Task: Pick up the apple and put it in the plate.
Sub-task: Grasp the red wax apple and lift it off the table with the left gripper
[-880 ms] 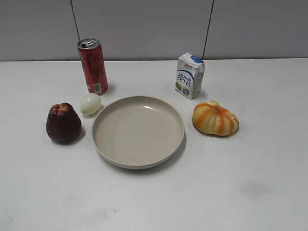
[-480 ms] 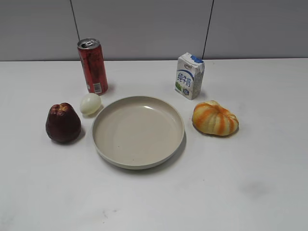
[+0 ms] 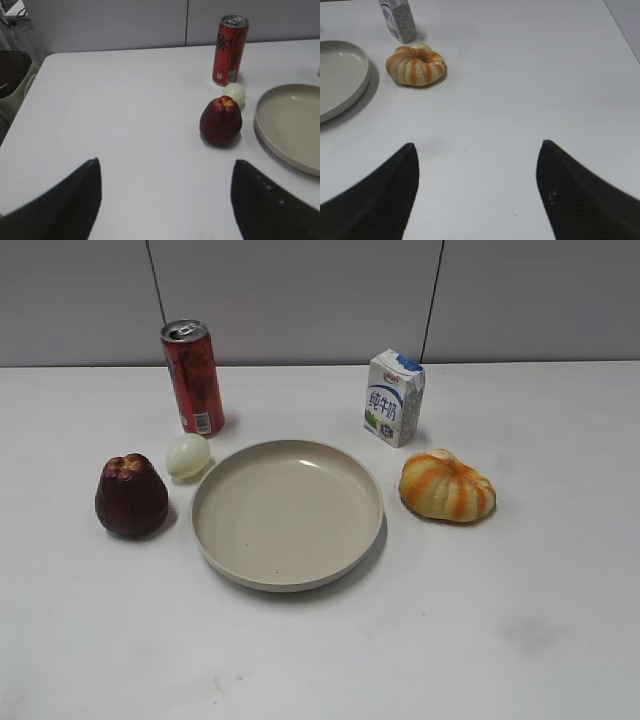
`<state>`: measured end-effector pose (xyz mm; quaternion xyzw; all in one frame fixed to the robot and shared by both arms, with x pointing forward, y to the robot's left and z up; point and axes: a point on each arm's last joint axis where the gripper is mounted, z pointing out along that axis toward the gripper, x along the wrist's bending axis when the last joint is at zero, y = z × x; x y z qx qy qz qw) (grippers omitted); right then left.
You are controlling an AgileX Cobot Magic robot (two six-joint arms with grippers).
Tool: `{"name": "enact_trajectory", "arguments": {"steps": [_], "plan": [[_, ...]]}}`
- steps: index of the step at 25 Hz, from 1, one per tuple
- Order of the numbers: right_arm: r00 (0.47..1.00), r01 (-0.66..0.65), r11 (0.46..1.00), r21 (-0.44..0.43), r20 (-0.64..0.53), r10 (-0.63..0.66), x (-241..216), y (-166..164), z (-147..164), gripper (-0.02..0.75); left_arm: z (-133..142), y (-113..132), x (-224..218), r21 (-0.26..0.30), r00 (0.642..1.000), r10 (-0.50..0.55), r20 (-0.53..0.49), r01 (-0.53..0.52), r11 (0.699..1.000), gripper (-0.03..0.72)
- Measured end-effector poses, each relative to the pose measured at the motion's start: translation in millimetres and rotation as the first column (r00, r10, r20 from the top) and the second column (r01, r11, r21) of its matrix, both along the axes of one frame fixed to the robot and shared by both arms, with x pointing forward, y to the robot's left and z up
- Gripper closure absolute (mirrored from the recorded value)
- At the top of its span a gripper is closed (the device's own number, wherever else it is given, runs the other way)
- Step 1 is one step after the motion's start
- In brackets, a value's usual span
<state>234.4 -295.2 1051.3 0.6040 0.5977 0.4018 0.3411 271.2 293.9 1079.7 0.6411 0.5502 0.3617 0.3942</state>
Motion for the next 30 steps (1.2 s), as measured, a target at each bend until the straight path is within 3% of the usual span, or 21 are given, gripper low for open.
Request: {"name": "enact_trajectory", "arguments": {"steps": [5, 12, 15, 21, 26, 30], "plan": [[1.0, 0.0, 1.0, 0.0, 0.0, 0.0, 0.0, 0.0, 0.0, 0.153, 2.8, -6.7, 55.2, -0.031, 0.998, -0.032, -0.062, 0.03, 0.999, 0.077], [1.0, 0.0, 1.0, 0.0, 0.0, 0.0, 0.0, 0.0, 0.0, 0.153, 3.2, -22.8, 144.1, -0.089, 0.942, -0.094, -0.323, 0.068, 0.994, 0.077], [1.0, 0.0, 1.0, 0.0, 0.0, 0.0, 0.0, 0.0, 0.0, 0.153, 6.3, -33.4, 183.5, -0.11, 0.902, -0.161, -0.402, 0.127, 0.986, 0.075], [1.0, 0.0, 1.0, 0.0, 0.0, 0.0, 0.0, 0.0, 0.0, 0.153, 4.8, -70.1, 246.3, -0.104, 0.82, -0.276, -0.5, 0.26, 0.96, 0.001], [1.0, 0.0, 1.0, 0.0, 0.0, 0.0, 0.0, 0.0, 0.0, 0.153, -29.3, -102.1, 282.6, -0.07, 0.731, -0.315, -0.606, 0.345, 0.936, -0.004], [1.0, 0.0, 1.0, 0.0, 0.0, 0.0, 0.0, 0.0, 0.0, 0.153, -63.9, -113.9, 301.2, -0.056, 0.665, -0.305, -0.682, 0.368, 0.928, -0.004]]}}
